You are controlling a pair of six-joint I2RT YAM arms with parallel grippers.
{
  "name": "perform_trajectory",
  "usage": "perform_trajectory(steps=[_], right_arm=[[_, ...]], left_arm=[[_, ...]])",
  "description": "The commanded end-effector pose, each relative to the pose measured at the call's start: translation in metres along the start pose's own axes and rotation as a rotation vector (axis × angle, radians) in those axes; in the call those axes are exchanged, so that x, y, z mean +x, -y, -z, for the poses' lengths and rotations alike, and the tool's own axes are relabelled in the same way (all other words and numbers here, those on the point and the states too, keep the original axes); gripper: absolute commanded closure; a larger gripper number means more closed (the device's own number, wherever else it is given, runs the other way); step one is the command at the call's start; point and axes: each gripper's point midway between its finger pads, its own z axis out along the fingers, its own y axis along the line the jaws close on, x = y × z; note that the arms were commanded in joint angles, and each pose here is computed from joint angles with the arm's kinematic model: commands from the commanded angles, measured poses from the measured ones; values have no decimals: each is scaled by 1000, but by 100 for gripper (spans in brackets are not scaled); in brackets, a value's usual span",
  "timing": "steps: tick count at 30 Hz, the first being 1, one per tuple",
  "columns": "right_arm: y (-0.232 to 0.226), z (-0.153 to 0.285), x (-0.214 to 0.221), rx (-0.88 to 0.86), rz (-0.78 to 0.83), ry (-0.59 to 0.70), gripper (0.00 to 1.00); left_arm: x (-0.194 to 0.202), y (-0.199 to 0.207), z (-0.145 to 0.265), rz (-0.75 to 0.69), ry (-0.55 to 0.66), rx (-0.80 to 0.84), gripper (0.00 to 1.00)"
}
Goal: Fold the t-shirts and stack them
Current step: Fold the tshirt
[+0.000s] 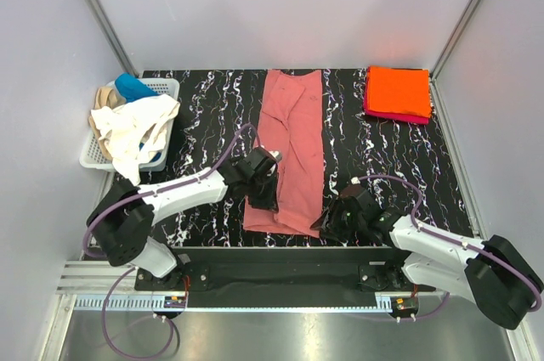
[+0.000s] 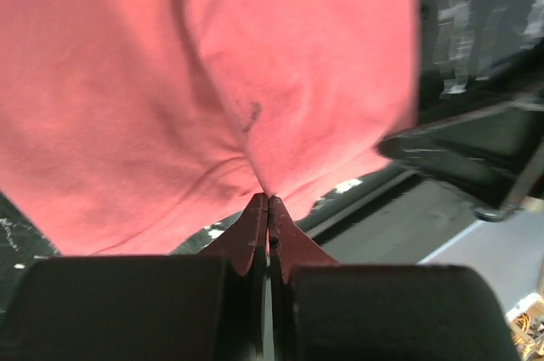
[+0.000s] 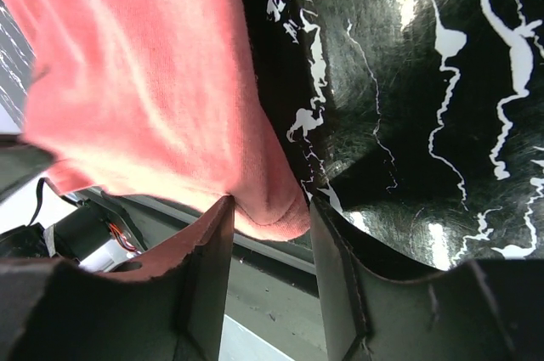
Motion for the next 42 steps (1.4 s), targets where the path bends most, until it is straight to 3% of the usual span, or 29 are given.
perform_trajectory(steps=[1, 9, 11, 12, 15, 18, 21, 22, 24, 26, 29, 36, 42], right_arm=[[-5, 2, -1, -10, 3, -1, 52], [2, -6, 1, -7, 44, -14, 55], [1, -7, 4, -15, 46, -29, 64], [-1, -7, 5, -27, 40, -36, 75], [-20, 3, 13, -127, -19, -72, 91], [-20, 11, 9, -164, -103, -26, 96], [6, 5, 7, -113, -159, 22, 91], [13, 4, 8, -99, -160, 23, 82], [21, 3, 10, -62, -152, 21, 74], [18, 5, 9, -51, -125, 20, 63], [12, 11, 7, -26, -99, 13, 57], [-1, 38, 0, 9, -74, 40, 68], [-34, 42, -19, -27, 41, 88, 80]], left_arm=[[8, -23, -15, 2, -9, -70, 100], [28, -35, -45, 17, -84, -58, 100], [29, -36, -45, 15, -84, -58, 100], [28, -36, -45, 15, -82, -57, 100], [29, -35, -43, 14, -79, -56, 100], [32, -38, -43, 15, -79, -61, 100], [36, -41, -47, 17, -96, -68, 100], [38, -42, -48, 18, -101, -69, 100], [40, -42, -48, 18, -105, -67, 98], [35, -36, -43, 13, -91, -47, 91], [26, -19, -29, 5, -64, 9, 69], [-7, 13, 33, -88, 49, 66, 62], [-5, -23, 13, -36, 9, -19, 75]])
